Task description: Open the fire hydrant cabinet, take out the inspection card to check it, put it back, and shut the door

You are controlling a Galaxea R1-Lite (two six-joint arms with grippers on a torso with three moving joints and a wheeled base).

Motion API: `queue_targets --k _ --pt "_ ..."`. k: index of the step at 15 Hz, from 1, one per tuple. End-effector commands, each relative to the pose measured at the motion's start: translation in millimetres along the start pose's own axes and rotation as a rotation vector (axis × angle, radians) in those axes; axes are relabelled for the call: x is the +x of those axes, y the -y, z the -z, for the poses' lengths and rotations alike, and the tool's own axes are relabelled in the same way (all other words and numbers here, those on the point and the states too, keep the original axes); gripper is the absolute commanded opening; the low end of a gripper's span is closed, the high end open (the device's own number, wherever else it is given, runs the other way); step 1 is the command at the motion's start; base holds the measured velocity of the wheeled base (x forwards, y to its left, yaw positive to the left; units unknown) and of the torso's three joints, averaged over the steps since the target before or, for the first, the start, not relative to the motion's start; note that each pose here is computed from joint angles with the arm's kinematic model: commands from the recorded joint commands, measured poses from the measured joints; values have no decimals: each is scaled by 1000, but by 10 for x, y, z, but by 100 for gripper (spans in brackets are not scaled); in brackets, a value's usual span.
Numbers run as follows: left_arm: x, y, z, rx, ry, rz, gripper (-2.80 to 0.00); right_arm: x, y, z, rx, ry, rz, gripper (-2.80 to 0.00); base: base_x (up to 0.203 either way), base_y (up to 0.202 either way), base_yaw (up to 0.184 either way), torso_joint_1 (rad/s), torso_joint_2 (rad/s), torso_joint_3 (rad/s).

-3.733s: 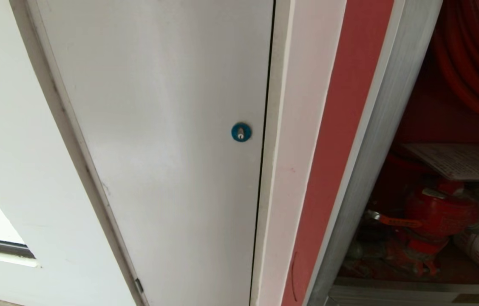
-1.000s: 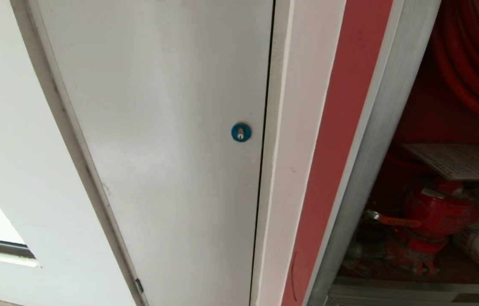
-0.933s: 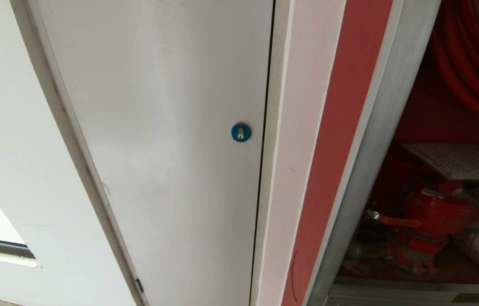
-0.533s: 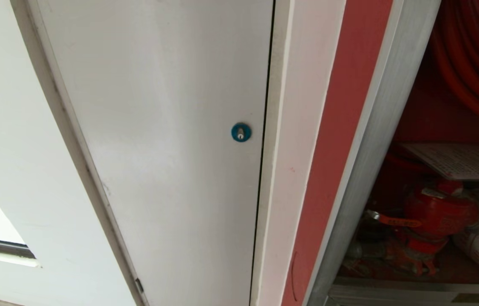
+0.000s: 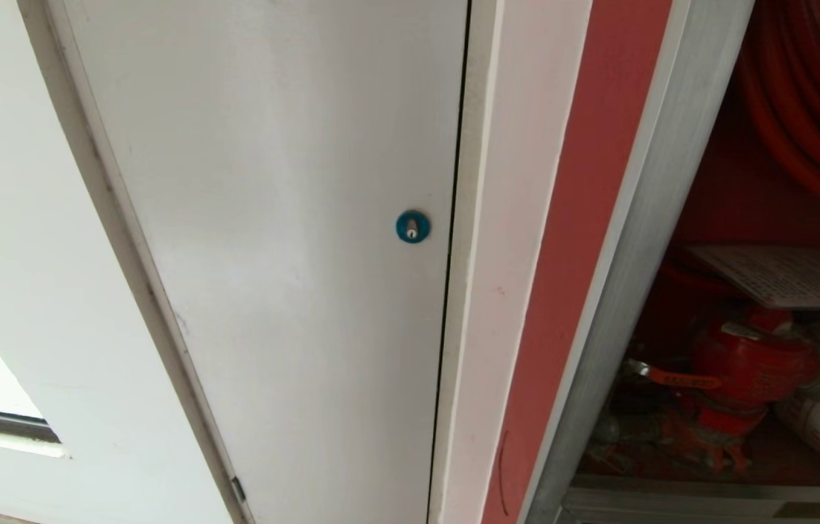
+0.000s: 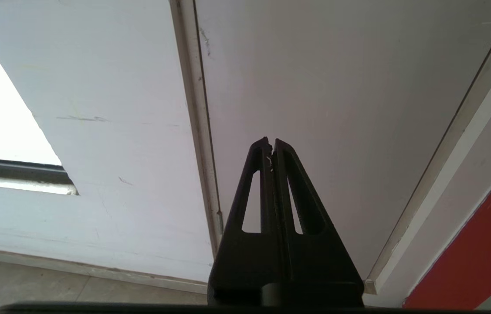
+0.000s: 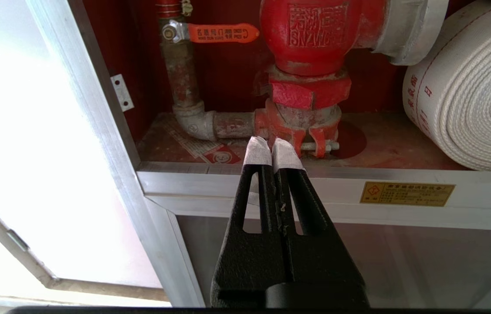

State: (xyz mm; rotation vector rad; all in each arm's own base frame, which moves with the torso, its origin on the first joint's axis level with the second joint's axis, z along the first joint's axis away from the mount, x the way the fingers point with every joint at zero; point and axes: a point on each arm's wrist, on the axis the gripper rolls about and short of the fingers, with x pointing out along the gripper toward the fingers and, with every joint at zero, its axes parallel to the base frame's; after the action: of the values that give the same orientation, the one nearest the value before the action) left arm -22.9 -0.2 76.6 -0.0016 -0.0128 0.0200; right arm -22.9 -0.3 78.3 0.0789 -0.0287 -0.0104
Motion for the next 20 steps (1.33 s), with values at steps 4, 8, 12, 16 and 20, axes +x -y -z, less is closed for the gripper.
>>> queue_targets --k 4,8,12,16,20 --pt "5 0 16 0 -7 0 -280 -1 0 -1 -3 1 1 -280 0 0 0 0 0 0" --pt "5 0 16 0 -7 -1 -280 -2 0 0 -4 2 1 -280 0 0 0 0 0 0" --pt "5 0 16 0 -7 -1 -280 -2 0 0 -4 2 1 -280 0 0 0 0 0 0" --pt "5 0 16 0 -6 -1 -280 -2 0 0 -5 2 1 -280 0 0 0 0 0 0" --pt "5 0 16 0 -7 -1 -280 -2 0 0 -4 2 1 -280 0 0 0 0 0 0"
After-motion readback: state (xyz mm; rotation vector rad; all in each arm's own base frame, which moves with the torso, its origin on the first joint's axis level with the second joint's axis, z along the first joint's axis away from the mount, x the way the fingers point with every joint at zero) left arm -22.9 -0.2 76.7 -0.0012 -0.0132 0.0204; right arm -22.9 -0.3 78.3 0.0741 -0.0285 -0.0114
